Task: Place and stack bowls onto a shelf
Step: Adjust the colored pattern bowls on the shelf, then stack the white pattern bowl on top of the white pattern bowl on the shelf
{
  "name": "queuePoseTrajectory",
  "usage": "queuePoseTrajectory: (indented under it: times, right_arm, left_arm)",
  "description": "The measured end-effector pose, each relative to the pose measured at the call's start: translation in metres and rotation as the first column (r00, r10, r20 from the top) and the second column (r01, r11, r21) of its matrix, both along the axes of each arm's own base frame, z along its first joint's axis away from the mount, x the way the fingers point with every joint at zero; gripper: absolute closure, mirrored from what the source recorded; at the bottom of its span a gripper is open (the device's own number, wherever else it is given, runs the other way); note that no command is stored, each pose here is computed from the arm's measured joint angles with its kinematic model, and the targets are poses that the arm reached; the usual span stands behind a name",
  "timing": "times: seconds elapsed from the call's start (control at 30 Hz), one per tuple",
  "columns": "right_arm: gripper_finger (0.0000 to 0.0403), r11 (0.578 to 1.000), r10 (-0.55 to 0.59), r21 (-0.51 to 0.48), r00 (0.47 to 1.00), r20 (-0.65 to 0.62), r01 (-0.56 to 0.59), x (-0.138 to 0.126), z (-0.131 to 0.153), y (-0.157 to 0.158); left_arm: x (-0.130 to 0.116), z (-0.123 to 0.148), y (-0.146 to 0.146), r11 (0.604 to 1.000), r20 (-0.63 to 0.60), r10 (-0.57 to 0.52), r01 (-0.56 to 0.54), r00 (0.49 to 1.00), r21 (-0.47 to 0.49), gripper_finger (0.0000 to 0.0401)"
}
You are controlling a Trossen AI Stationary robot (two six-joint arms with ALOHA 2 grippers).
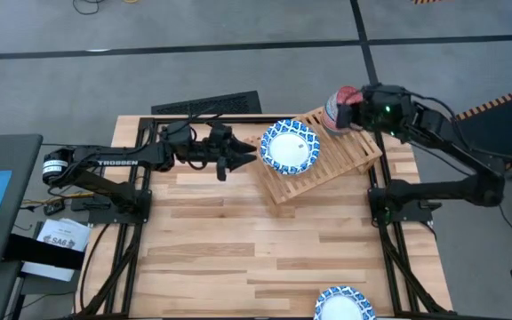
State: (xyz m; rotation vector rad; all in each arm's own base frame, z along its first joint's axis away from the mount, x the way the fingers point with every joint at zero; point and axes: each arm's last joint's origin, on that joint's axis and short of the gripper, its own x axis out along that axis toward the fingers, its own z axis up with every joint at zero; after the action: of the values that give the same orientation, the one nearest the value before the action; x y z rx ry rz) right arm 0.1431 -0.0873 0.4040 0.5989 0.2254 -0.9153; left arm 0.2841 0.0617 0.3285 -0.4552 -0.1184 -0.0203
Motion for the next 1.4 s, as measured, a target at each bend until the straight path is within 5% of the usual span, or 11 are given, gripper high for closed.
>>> queuePoseTrajectory:
  times: [0.17, 0.47, 1.13, 1.4]
  right_arm:
    - [0.0386, 0.994, -0.088, -0.07, 0.992, -0.086, 0.082, 0.009, 0.003, -0.027]
    - [0.0386, 0.99, -0.137, -0.052, 0.983, -0.12, 0.132, 0.009, -0.004, -0.057]
    - [0.0385, 0.996, -0.088, -0.017, 0.99, -0.114, 0.087, 0.015, -0.008, -0.061]
    - [0.0385, 0.996, -0.072, -0.055, 0.996, -0.047, 0.07, -0.005, 0.007, -0.042]
  left_arm:
    - [-0.003, 0.01, 0.002, 0.998, 0.101, -0.059, 0.058, 0.993, 0.016, 0.023]
    - [-0.004, 0.018, 0.006, 0.995, 0.126, -0.099, 0.099, 0.987, 0.006, 0.023]
    - [-0.004, 0.018, 0.006, 0.995, 0.126, -0.098, 0.098, 0.987, 0.006, 0.023]
    - [-0.006, 0.019, 0.008, 0.994, 0.125, -0.111, 0.11, 0.986, 0.013, 0.023]
